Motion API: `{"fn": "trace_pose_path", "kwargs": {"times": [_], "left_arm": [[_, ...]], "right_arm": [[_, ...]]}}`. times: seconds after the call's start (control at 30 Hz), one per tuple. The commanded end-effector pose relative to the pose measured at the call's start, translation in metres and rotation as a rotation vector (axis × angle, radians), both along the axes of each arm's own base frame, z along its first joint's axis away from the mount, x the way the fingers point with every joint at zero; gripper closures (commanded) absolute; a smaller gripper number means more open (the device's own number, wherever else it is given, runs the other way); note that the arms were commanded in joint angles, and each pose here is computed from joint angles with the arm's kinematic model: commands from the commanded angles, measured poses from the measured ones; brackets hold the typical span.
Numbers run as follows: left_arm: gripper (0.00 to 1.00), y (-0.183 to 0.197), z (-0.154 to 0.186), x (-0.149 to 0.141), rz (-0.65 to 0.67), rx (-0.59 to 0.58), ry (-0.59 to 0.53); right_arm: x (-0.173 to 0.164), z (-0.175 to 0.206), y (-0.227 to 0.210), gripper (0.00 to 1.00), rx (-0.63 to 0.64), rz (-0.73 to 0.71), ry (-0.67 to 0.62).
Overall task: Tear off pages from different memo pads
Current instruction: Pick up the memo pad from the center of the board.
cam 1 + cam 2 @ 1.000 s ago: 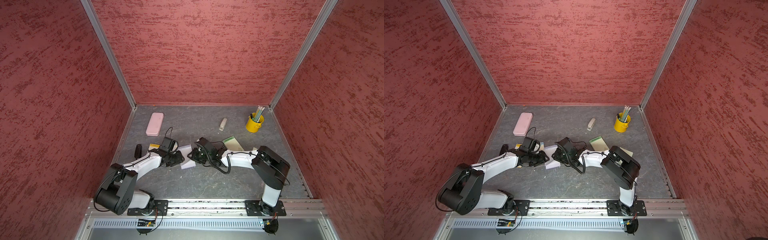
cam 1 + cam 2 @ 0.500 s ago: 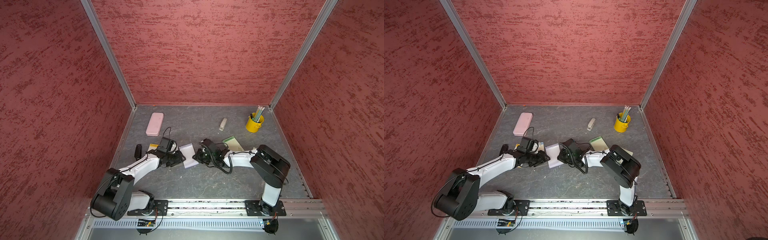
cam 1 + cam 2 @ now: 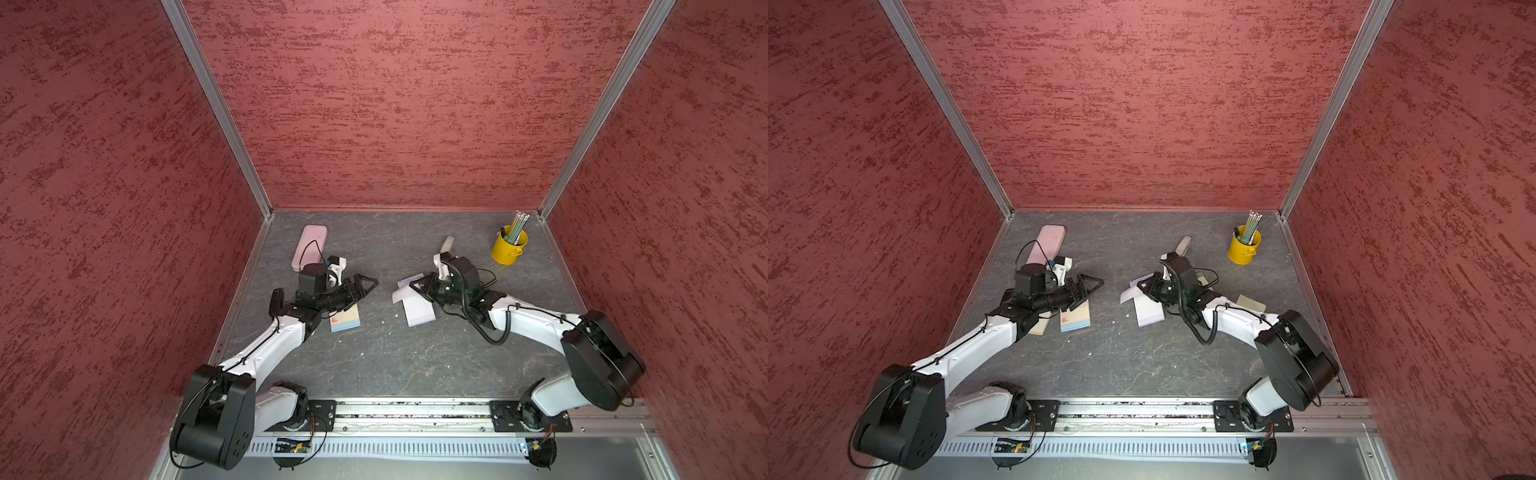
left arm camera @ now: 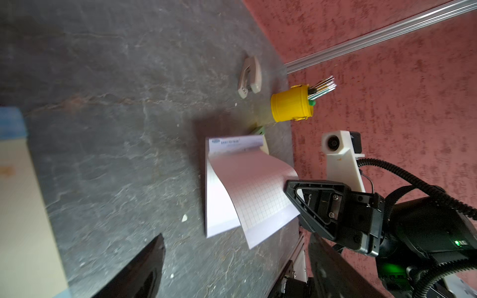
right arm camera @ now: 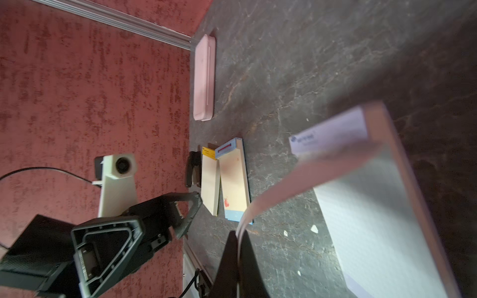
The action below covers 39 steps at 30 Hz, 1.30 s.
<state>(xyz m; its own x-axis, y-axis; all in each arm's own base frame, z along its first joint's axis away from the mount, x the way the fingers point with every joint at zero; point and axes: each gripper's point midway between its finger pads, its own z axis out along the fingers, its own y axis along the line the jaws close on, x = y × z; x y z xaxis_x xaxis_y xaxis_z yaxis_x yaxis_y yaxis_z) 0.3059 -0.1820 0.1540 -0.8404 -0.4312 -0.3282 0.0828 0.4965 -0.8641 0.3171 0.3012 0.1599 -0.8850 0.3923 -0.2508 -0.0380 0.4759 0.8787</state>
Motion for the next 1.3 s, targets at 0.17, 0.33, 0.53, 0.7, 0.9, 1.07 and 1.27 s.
{"fn": "trace_pose_path", "kwargs": {"times": [0.17, 0.33, 0.53, 0.7, 0.9, 1.07, 1.27], "left_arm": [[0.12, -0.034, 0.038, 0.017, -0.045, -0.184, -0.184], [0.09, -0.039, 0.024, 0.019, -0.044, -0.190, -0.174], [0.04, -0.053, 0.032, 0.022, -0.059, -0.207, -0.205], [0.08, -0.063, 0.029, 0.025, -0.086, -0.222, -0.209], [0.12, -0.065, 0.023, 0.029, -0.094, -0.226, -0.203], [0.15, -0.063, 0.028, 0.028, -0.101, -0.240, -0.215], [0.20, -0.060, 0.036, 0.028, -0.108, -0.251, -0.232]], "right_arm": [[-0.016, 0.058, 0.012, 1.00, 0.092, 0.147, -0.119], [-0.020, 0.084, 0.017, 1.00, 0.155, 0.183, -0.160], [-0.026, 0.097, 0.022, 1.00, 0.203, 0.213, -0.170], [-0.030, 0.103, 0.025, 1.00, 0.240, 0.232, -0.173], [-0.034, 0.112, 0.029, 1.00, 0.299, 0.252, -0.171], [-0.035, 0.118, 0.029, 1.00, 0.308, 0.260, -0.181], [-0.039, 0.108, 0.028, 1.00, 0.302, 0.268, -0.156]]}}
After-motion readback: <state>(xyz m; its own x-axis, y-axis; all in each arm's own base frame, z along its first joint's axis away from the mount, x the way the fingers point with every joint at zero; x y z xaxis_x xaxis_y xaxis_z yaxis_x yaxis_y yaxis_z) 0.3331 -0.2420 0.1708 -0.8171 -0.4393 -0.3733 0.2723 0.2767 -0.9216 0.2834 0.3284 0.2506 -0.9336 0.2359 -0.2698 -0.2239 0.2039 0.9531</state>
